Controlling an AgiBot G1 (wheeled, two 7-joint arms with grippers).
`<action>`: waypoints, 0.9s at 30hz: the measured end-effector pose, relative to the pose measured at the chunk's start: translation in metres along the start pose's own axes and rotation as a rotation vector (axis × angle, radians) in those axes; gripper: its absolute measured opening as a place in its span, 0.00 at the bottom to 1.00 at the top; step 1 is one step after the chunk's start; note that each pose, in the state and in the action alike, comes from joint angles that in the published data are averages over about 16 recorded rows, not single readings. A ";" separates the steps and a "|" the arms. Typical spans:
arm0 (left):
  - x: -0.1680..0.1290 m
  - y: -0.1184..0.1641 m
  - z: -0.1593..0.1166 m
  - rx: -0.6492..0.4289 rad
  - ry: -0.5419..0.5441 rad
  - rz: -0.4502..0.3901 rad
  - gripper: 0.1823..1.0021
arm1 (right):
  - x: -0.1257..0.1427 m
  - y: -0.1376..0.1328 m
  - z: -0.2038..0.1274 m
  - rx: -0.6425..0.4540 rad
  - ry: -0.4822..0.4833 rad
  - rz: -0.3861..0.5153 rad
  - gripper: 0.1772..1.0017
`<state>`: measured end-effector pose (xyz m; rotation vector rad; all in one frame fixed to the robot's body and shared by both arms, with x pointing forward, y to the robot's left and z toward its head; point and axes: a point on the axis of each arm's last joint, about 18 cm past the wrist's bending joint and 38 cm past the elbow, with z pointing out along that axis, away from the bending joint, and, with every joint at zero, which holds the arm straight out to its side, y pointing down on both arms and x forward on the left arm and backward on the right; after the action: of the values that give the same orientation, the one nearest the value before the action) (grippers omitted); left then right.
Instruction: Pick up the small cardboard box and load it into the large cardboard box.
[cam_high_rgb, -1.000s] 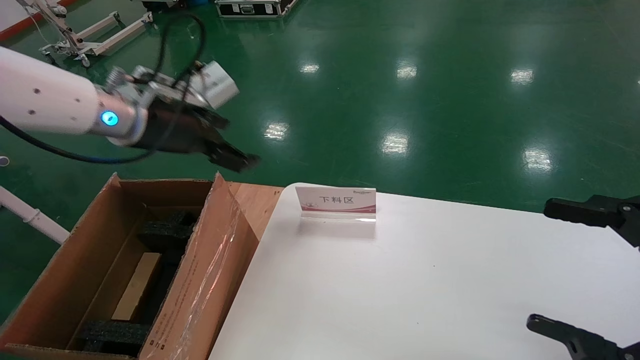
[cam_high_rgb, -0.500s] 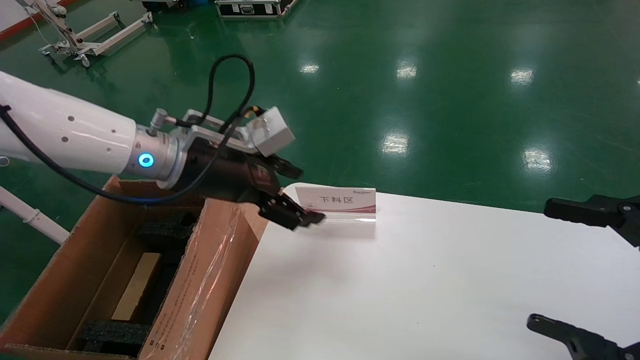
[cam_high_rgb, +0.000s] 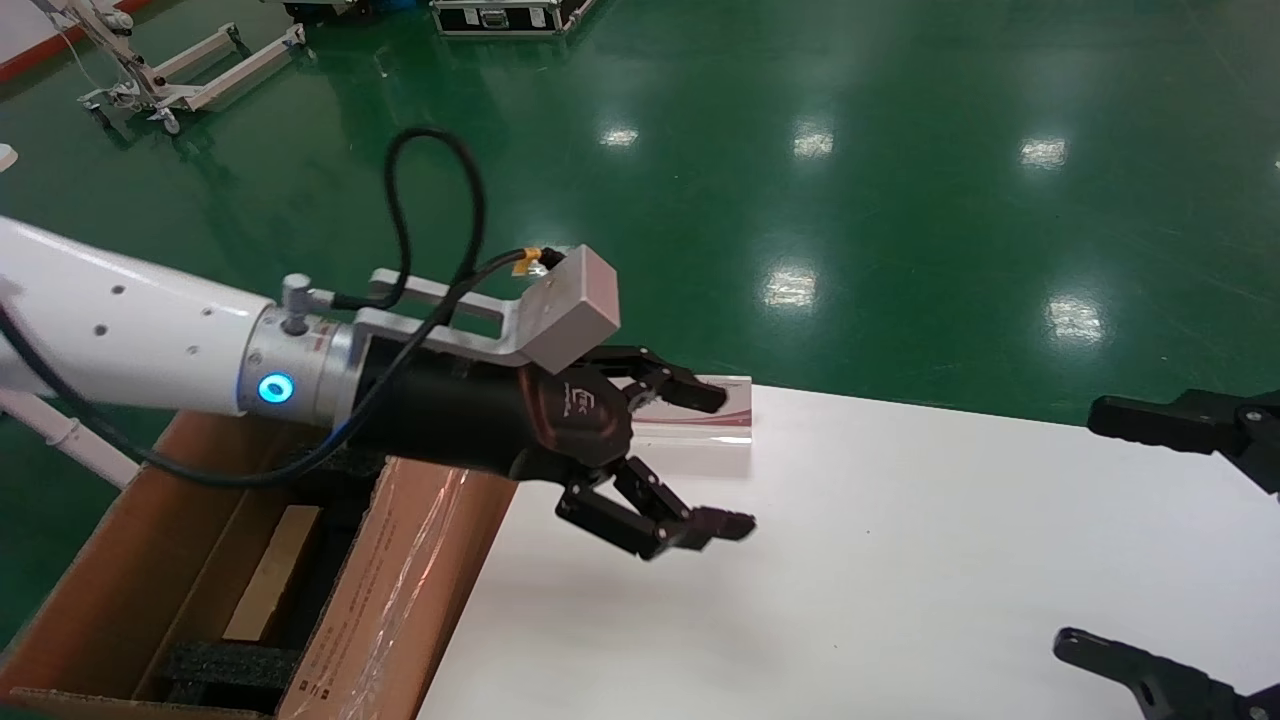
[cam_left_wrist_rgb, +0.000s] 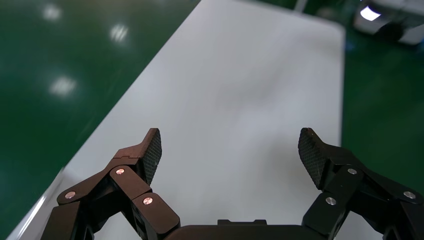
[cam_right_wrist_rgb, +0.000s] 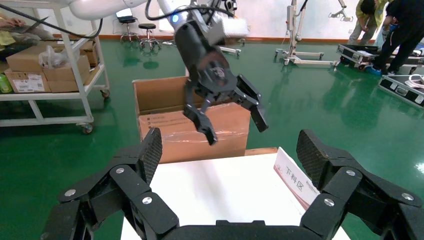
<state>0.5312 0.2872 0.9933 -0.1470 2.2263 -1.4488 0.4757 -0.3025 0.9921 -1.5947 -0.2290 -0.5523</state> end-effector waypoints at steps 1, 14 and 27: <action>0.003 -0.001 -0.001 0.025 0.015 0.010 1.00 | 0.000 0.000 0.000 0.000 0.000 0.000 1.00; 0.038 -0.003 -0.026 0.331 0.115 0.148 1.00 | 0.000 0.000 0.000 0.000 -0.001 0.000 1.00; 0.045 -0.003 -0.035 0.403 0.119 0.187 1.00 | 0.000 0.000 0.000 0.000 -0.001 -0.001 1.00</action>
<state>0.4754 0.3000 0.9921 0.2781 1.9250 -1.7987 0.4753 -0.3021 0.9921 -1.5954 -0.2301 -0.5519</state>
